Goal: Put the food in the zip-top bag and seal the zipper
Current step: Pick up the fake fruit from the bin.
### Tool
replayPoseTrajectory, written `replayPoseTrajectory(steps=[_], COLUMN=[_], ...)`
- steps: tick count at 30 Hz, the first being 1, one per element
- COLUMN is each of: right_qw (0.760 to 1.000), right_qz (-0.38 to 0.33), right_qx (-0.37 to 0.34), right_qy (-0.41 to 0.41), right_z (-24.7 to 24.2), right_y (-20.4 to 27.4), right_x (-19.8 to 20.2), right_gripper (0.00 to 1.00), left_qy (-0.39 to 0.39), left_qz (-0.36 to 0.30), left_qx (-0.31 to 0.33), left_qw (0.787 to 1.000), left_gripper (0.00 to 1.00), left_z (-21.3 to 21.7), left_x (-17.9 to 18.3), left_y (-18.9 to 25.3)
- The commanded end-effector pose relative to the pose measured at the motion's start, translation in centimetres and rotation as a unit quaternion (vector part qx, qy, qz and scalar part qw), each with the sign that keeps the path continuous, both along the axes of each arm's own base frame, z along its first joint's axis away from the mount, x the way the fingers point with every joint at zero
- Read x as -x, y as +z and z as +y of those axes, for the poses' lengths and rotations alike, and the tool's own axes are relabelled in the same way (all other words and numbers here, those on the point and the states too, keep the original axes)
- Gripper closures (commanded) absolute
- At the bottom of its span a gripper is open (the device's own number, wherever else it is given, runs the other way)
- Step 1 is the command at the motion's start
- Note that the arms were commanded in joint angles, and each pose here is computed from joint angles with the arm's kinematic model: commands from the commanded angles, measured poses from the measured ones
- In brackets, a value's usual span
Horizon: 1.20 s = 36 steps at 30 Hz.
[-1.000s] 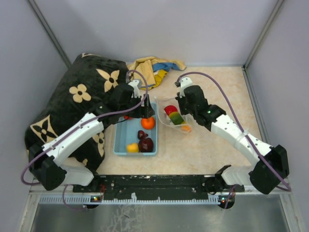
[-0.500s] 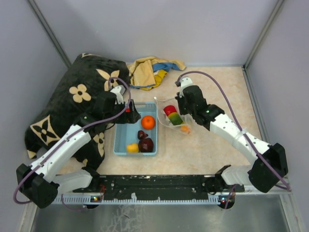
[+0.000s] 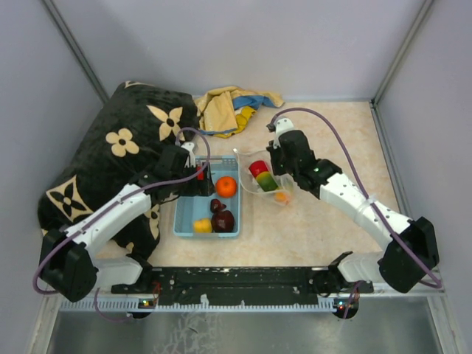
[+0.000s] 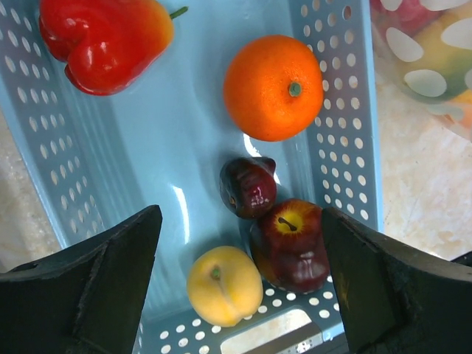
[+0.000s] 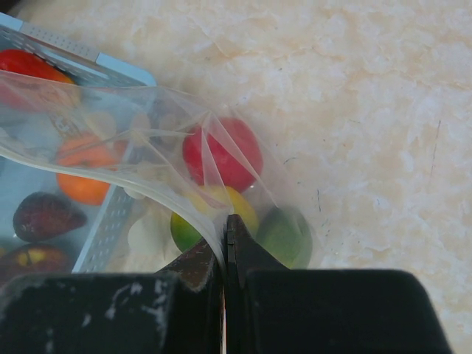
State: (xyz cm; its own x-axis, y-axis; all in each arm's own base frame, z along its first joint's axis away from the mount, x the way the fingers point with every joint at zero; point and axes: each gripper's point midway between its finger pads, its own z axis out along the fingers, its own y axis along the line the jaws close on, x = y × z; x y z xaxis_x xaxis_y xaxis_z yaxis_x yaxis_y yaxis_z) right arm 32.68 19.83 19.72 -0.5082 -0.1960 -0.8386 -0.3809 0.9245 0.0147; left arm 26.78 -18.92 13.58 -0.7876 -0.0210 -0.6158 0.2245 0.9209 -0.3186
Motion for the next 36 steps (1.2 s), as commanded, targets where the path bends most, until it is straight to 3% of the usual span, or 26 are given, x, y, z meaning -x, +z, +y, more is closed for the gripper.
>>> replayPoseTrajectory(steps=[1,15,36], right_qw=[0.999,0.999,0.999], right_qz=[-0.028,-0.025,-0.020], right_qx=[-0.030,-0.029,-0.035], right_qy=[0.003,0.024,0.033], right_z=[1.0,1.4,1.0], right_y=[1.7,1.3,1.0], right_x=[-1.0,-0.6,0.6], right_gripper=[1.00,0.99,0.98], left_qy=[-0.006,-0.057,-0.035], left_qz=[-0.009,0.036,0.086], left_qx=[-0.001,0.036,-0.002], left_qw=[1.000,0.997,0.996], left_gripper=[0.05,0.05,0.08], left_z=[-0.5,-5.1,-6.5], left_x=[-1.3,-4.2,-7.7], left_y=[-0.4,-3.1,-9.1])
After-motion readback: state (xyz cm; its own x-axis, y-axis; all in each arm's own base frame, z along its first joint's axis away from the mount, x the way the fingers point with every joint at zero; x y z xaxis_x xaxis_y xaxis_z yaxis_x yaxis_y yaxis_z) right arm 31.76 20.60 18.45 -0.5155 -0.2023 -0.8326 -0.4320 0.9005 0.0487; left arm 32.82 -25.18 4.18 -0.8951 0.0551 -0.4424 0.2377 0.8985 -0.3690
